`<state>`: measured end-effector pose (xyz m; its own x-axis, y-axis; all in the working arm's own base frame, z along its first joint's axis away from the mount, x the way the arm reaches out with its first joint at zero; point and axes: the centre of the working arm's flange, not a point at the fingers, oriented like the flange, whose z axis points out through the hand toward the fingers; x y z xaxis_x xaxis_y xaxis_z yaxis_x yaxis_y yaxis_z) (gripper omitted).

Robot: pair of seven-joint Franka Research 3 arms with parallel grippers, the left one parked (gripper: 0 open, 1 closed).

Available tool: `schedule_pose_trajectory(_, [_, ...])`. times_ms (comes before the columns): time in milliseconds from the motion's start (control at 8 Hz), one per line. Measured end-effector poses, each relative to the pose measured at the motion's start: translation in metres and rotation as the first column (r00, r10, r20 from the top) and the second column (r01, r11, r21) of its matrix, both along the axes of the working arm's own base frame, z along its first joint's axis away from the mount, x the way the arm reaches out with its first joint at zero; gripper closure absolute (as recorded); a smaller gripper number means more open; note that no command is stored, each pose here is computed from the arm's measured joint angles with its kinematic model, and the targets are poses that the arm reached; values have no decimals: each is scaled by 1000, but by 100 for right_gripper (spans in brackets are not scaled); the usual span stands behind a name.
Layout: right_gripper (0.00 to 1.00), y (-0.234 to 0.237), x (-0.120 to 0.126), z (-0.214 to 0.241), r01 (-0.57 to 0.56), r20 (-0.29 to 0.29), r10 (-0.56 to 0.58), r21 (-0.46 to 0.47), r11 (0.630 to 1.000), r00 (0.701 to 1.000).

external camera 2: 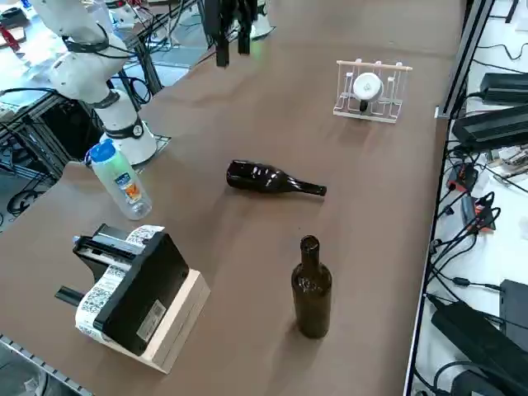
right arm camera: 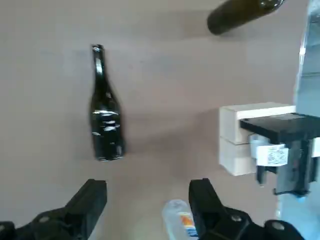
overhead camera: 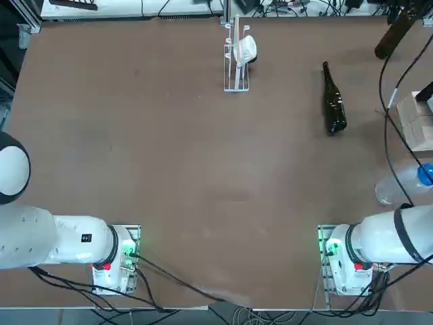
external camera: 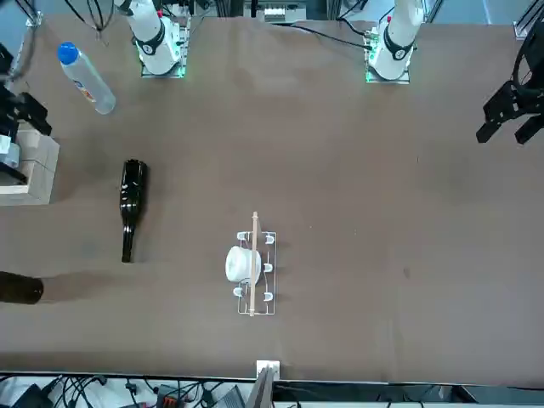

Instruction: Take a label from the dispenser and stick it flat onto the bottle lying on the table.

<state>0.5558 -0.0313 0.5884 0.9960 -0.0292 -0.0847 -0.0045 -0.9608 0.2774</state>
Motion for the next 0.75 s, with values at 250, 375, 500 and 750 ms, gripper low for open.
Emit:
schedule_pose_trajectory(250, [0, -3, 22, -64, -70, -61, 61, -153, 986, 996])
schedule_pose_trajectory(375, [0, -10, 24, -90, -109, -90, 90, -231, 967, 992])
schedule_pose_trajectory(500, [0, -18, 21, -111, -146, -125, 112, -310, 939, 986])
schedule_pose_trajectory(750, [2, -32, 9, -149, -172, -159, 112, -443, 880, 981])
